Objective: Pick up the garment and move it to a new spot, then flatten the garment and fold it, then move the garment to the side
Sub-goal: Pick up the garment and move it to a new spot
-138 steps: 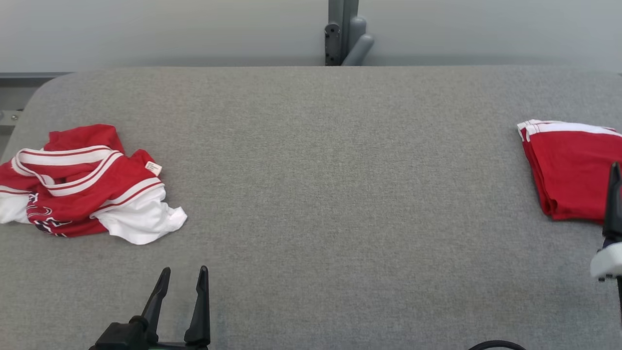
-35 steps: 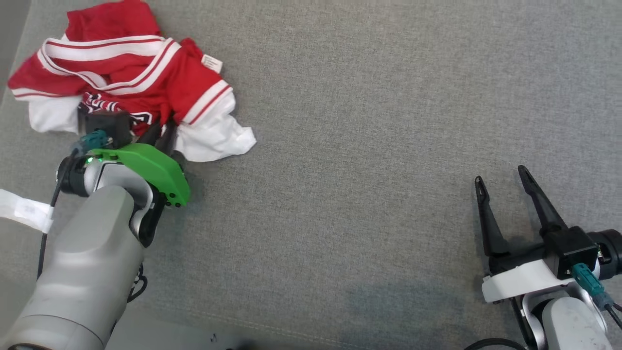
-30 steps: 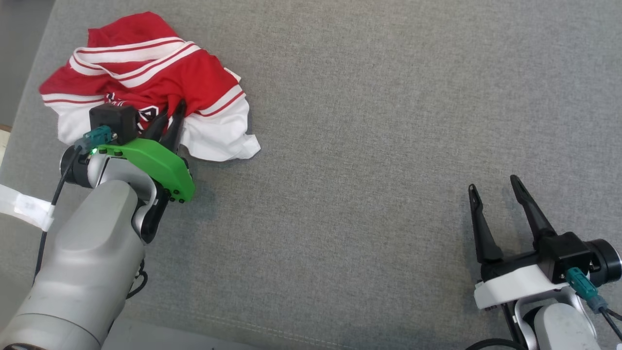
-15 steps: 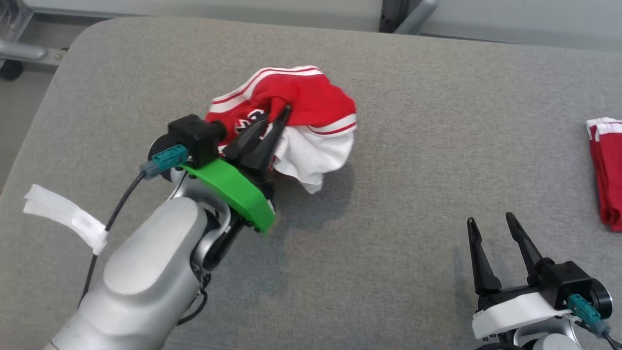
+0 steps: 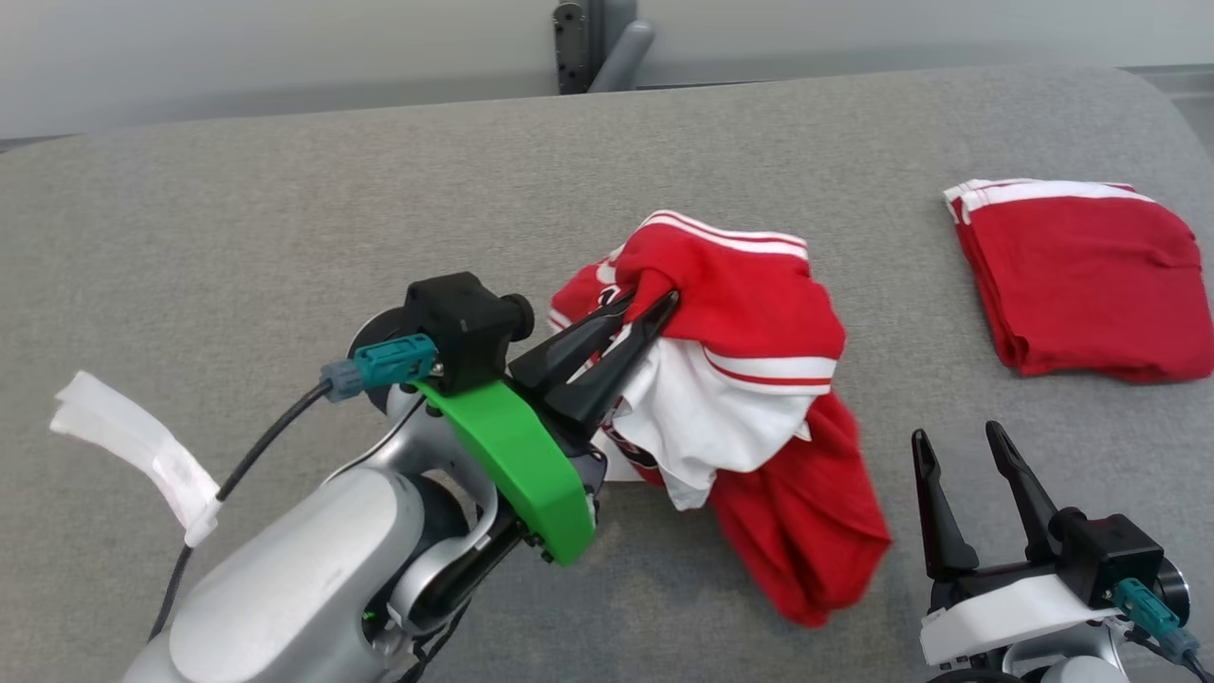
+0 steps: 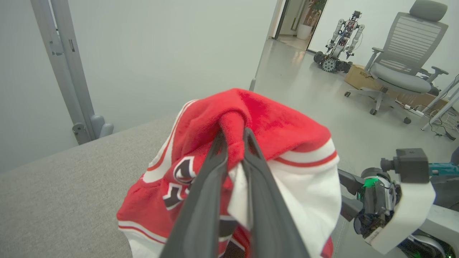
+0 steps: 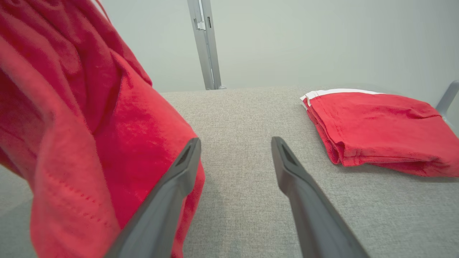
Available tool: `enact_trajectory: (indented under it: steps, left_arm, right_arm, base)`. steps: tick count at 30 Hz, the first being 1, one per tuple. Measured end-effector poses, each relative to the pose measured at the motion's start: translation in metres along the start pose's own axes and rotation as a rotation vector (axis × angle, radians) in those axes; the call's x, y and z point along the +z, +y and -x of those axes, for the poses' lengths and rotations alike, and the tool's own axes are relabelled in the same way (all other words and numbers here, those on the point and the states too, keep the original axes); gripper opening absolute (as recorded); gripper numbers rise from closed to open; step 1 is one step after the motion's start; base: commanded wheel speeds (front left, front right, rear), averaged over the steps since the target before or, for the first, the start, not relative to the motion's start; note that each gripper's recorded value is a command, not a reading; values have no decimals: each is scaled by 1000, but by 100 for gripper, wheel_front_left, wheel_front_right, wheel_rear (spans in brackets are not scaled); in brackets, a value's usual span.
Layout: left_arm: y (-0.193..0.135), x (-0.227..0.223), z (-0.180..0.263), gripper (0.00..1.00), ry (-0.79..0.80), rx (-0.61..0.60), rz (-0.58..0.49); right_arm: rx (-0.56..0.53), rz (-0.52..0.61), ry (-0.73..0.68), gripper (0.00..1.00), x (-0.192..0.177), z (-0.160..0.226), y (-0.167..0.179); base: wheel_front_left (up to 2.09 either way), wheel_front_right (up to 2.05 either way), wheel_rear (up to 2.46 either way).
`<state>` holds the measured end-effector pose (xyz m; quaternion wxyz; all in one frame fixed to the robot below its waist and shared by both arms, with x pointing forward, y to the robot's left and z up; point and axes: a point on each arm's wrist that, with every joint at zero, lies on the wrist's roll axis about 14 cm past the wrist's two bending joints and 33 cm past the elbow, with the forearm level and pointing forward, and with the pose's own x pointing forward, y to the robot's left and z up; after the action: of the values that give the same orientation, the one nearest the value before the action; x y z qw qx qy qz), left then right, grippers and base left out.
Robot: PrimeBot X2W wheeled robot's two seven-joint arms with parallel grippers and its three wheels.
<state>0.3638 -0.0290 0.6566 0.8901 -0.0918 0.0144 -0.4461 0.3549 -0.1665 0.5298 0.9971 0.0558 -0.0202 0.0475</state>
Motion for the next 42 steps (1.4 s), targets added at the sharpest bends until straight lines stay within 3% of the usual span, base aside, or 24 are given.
enact_trajectory:
  steps: [9, 16, 18, 20, 21, 32, 36, 42]
  left_arm:
    - [61, -77, -29, 0, 225, 144, 128]
    - [80, -129, -56, 0, 338, 191, 204]
    - [85, -135, -62, 16, 333, 214, 223]
    - [91, -140, -65, 45, 317, 242, 241]
    - [95, -140, -65, 100, 308, 254, 233]
    - [106, -114, -44, 100, 65, 316, 243]
    - [103, -115, -10, 100, 20, 370, 228]
    - [108, -123, 67, 100, -18, 552, 209]
  right_arm:
    - [-98, -10, 3, 100, 1, 16, -28]
    - [-124, -5, 22, 100, -4, 17, -35]
    - [-131, -3, 29, 100, -6, 19, -37]
    - [-136, -2, 35, 100, -8, 19, -39]
    - [-136, -2, 37, 100, -9, 19, -39]
    - [-167, 7, 15, 100, -2, 20, -51]
    - [-179, 38, -13, 100, 9, 26, -56]
    - [-176, 98, -58, 100, 26, 24, -59]
  base:
    - [0, 0, 0]
    - [0, 0, 0]
    - [0, 0, 0]
    - [0, 0, 0]
    - [0, 0, 0]
    - [0, 0, 0]
    - [0, 0, 0]
    - [0, 0, 0]
